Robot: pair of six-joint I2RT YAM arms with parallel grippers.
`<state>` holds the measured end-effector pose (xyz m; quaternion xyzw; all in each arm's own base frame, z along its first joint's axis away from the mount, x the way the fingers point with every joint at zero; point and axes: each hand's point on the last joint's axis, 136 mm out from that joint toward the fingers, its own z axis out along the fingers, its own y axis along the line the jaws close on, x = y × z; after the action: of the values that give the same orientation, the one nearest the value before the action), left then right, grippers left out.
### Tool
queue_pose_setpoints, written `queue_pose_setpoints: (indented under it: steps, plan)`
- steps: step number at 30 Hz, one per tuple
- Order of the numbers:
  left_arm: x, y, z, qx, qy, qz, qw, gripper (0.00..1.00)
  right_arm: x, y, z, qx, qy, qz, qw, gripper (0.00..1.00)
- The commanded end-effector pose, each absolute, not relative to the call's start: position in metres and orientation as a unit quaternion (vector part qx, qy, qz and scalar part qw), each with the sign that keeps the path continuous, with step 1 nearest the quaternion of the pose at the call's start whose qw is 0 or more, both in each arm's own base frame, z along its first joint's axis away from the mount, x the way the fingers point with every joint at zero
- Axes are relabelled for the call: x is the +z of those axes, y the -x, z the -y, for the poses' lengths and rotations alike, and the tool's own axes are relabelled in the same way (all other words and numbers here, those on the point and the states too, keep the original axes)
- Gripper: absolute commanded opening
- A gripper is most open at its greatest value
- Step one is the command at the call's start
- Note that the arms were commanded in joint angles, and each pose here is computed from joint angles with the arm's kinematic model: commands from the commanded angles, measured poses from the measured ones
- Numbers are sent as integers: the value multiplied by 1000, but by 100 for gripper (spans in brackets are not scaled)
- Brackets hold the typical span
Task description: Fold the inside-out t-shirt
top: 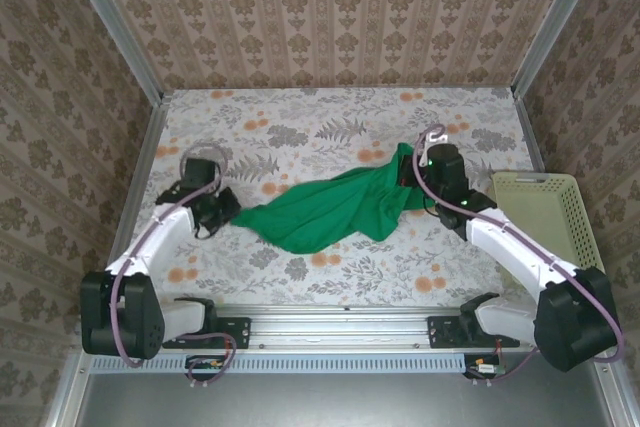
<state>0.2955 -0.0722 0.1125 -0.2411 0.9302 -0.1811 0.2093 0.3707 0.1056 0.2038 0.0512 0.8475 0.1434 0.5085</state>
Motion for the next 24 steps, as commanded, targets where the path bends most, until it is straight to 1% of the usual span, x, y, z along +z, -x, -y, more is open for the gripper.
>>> queue_pose_setpoints:
  steps: [1, 5, 9, 11, 13, 15, 17, 19, 21, 23, 24]
  plan:
    - [205, -346, 80, -232, 185, -895, 333, 0, 254, -368, -98, 166, -63, -829, 530, 0]
    - [289, -365, 88, -273, 141, -859, 411, 0, 313, -360, -96, 176, -45, -804, 567, 0]
    - [379, -362, 86, -302, 106, -811, 490, 0, 385, -342, -88, 176, -23, -773, 610, 0]
    - [425, -346, 85, -311, 84, -782, 534, 0, 424, -326, -86, 181, -8, -749, 637, 0]
    - [469, -319, 83, -314, 59, -748, 582, 0, 465, -300, -90, 202, 24, -718, 665, 0]
    - [496, -290, 76, -305, 49, -718, 624, 0, 497, -271, -94, 226, 50, -690, 686, 0]
    - [510, -268, 68, -292, 50, -697, 653, 0, 518, -248, -95, 242, 67, -665, 704, 0]
    - [510, -260, 63, -280, 50, -690, 666, 0, 525, -239, -92, 242, 65, -656, 712, 0]
    - [496, -271, 56, -255, 66, -709, 655, 0, 516, -251, -88, 226, 50, -670, 706, 0]
    - [466, -294, 47, -222, 98, -750, 616, 0, 494, -277, -84, 199, 30, -703, 682, 0]
    - [444, -310, 44, -205, 114, -776, 585, 0, 478, -293, -83, 184, 20, -726, 662, 0]
